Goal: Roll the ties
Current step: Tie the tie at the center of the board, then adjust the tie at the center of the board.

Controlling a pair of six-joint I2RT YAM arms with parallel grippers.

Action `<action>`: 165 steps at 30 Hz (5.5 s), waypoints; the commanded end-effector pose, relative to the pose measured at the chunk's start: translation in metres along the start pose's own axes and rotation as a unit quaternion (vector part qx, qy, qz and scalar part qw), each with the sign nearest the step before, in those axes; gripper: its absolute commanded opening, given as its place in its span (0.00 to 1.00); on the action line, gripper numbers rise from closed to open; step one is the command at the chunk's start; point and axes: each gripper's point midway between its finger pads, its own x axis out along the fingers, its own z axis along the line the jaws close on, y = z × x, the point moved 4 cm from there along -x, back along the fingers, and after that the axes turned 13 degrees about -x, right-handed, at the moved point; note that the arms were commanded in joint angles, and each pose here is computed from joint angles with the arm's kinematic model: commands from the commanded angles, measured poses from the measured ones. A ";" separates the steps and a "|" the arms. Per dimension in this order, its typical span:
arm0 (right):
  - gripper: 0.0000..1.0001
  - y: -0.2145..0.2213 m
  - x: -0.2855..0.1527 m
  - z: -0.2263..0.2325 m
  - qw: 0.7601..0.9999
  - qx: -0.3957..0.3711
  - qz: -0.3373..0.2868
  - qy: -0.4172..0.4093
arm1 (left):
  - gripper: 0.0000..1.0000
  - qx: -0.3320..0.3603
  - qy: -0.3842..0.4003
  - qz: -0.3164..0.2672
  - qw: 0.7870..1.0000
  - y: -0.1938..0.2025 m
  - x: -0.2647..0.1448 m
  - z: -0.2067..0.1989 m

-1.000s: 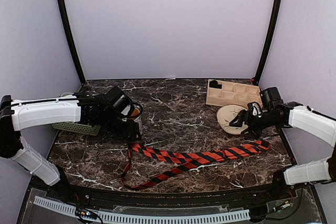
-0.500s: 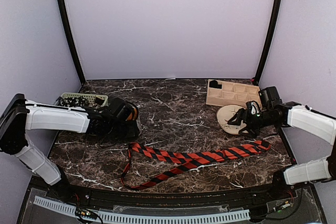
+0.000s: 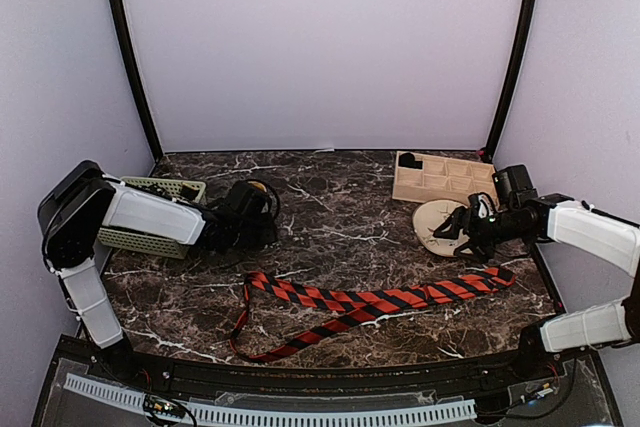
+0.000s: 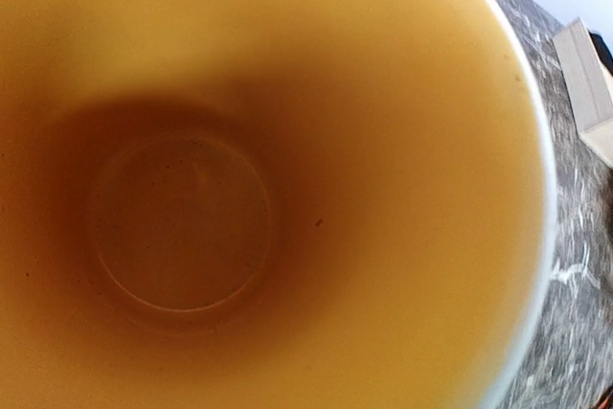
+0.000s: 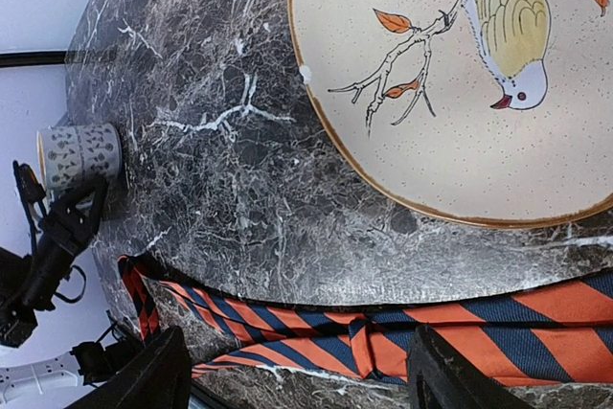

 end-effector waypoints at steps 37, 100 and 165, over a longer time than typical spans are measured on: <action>0.68 0.078 0.102 0.212 0.930 -0.298 0.132 -0.170 | 0.61 -0.105 -0.221 0.208 0.947 0.105 -0.186 0.101; 0.43 0.145 0.209 0.232 0.901 -0.328 0.237 -0.155 | 0.42 -0.087 -0.276 0.206 0.935 0.136 -0.144 0.115; 0.72 0.037 0.011 0.077 0.985 -0.148 0.066 -0.065 | 0.99 0.330 0.167 0.179 0.912 0.013 -0.120 -0.089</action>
